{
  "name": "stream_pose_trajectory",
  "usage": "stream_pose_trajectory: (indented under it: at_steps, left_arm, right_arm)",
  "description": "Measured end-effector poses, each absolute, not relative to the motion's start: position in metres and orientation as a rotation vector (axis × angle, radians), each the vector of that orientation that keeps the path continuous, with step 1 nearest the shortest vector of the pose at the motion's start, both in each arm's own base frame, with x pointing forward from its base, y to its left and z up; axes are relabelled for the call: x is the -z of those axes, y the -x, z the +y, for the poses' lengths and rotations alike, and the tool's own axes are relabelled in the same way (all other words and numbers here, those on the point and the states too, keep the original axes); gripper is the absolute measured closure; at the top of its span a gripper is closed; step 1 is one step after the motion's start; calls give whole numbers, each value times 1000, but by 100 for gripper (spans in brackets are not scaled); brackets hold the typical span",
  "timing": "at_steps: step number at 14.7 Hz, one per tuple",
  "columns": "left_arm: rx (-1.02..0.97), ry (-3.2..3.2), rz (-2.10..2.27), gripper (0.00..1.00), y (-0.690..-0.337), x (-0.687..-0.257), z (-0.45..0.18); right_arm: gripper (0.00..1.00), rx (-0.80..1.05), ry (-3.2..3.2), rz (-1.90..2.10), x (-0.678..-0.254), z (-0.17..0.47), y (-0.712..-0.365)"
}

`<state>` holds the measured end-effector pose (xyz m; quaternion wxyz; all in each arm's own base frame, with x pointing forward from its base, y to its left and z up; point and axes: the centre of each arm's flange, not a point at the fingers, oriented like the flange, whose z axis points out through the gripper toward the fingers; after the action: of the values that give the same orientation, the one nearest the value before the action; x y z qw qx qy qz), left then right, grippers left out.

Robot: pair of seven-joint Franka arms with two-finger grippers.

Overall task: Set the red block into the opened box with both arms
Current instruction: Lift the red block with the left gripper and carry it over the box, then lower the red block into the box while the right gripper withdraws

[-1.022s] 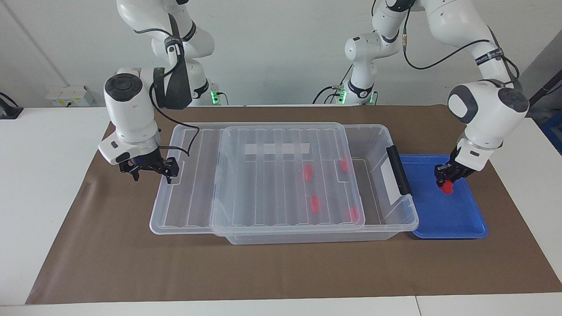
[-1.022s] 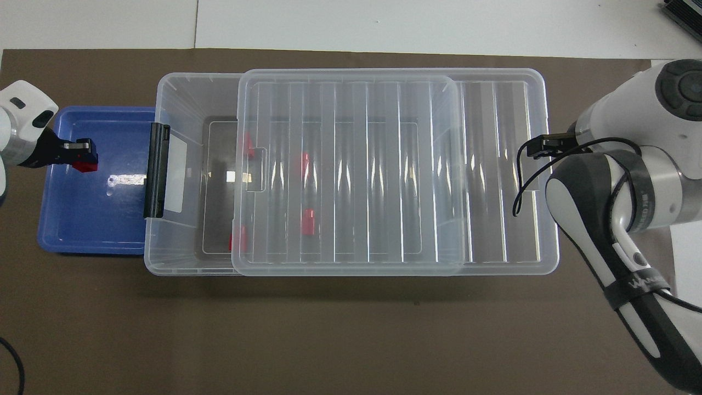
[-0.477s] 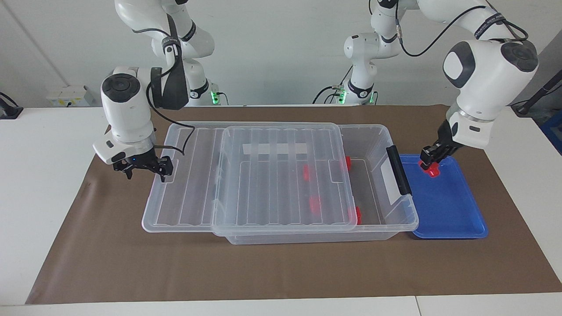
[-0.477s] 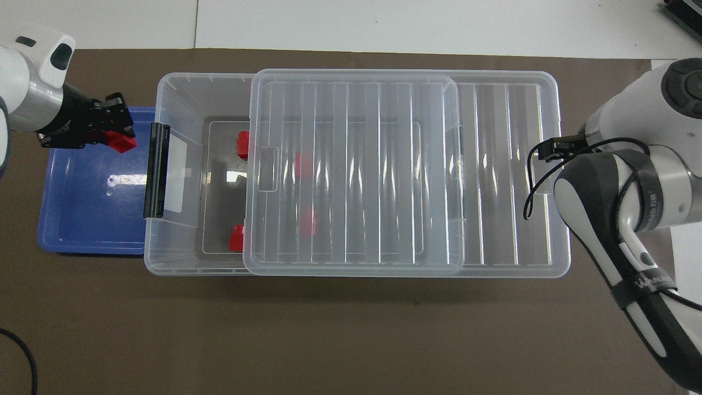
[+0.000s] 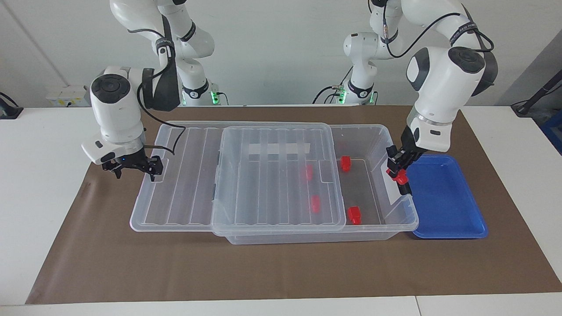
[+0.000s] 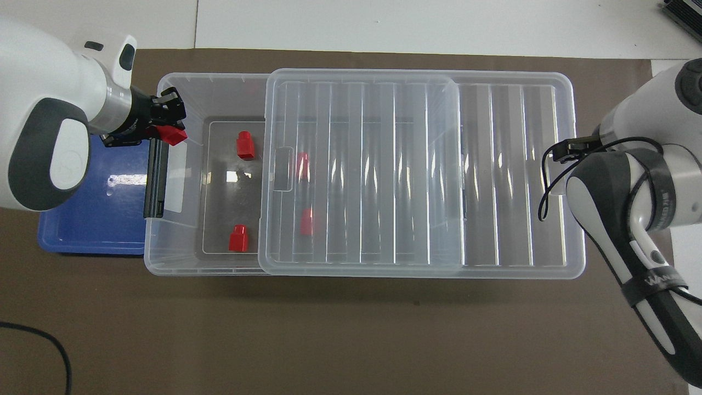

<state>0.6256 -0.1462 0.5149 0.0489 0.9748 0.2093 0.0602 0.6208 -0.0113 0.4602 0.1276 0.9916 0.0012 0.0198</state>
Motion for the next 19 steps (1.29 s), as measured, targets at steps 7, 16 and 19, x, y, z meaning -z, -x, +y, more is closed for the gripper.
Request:
stream_pose_trajectory:
  at_steps: [7,16,19]
  left_arm:
    - [-220,-3086,485,66,-599,-425,-179]
    - [-227,-3075,442,66,-574,-332,-180]
    - [-220,-3081,429,66,-575,-313,-181]
  right_arm:
    - [0,-40,-2852,11,-460,-18,-620]
    - [0,-65,-2918,-61,-532,-12,-594]
    - [0,-92,-2982,-111,-575,-10,-575]
